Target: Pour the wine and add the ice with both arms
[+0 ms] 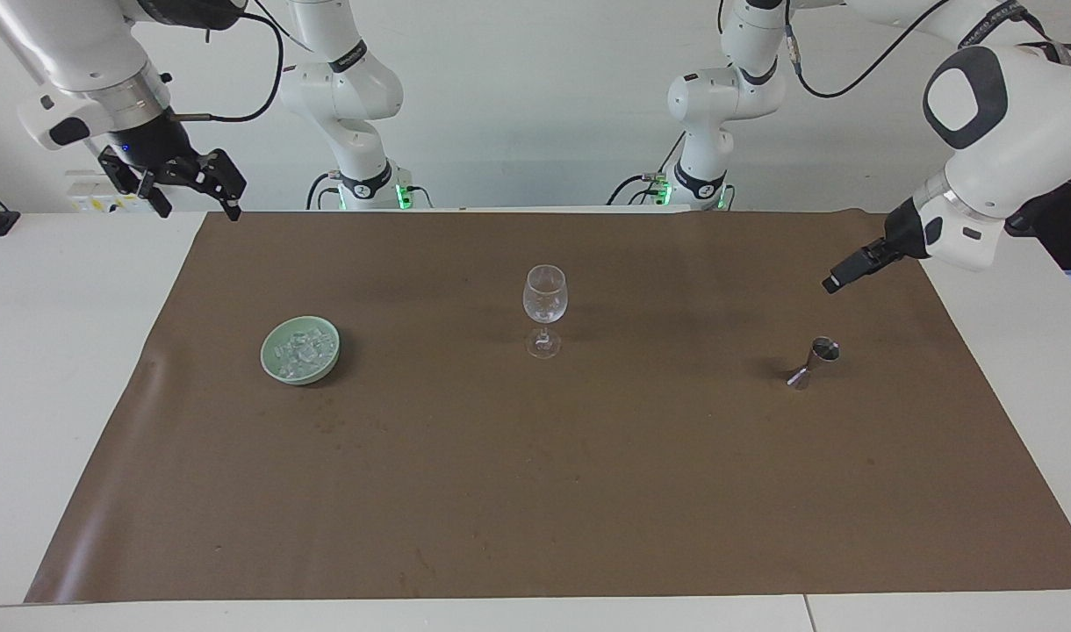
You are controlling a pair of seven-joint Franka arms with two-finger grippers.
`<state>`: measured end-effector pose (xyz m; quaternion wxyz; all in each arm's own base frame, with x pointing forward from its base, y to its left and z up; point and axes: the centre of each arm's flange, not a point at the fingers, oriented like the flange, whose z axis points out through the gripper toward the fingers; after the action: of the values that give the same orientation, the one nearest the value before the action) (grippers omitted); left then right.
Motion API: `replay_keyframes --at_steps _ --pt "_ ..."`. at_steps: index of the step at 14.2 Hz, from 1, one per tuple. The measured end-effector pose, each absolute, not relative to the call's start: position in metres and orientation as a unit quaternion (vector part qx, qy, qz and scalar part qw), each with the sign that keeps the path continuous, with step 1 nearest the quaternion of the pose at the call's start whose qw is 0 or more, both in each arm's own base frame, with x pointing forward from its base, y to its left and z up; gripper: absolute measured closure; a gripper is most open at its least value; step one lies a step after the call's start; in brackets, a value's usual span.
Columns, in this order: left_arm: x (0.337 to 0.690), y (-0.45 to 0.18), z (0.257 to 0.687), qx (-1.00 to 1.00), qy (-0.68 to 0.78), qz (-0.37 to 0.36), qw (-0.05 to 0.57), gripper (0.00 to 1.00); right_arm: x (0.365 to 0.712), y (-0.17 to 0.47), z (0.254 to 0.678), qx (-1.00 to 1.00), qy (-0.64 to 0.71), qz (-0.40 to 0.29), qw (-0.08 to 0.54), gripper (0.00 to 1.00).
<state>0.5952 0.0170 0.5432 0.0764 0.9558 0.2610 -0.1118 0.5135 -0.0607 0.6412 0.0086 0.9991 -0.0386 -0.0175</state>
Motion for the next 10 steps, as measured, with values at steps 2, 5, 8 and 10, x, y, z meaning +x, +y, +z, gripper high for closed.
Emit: replay_keyframes --at_steps 2,5,8,10 --pt "0.611 0.041 0.525 0.921 0.353 -0.134 0.098 0.00 0.514 -0.061 0.641 0.999 -0.039 -0.017 0.009 0.00" --pt "0.633 0.078 0.495 0.847 0.491 -0.167 0.119 0.00 0.514 -0.061 0.641 0.999 -0.039 -0.017 0.009 0.00" --pt "0.652 0.107 0.467 0.782 0.586 -0.172 0.121 0.00 0.514 -0.061 0.641 0.999 -0.039 -0.017 0.009 0.00" --pt "0.658 0.123 0.443 0.749 0.625 -0.186 0.117 0.00 0.514 -0.061 0.641 0.999 -0.039 -0.017 0.009 0.00"
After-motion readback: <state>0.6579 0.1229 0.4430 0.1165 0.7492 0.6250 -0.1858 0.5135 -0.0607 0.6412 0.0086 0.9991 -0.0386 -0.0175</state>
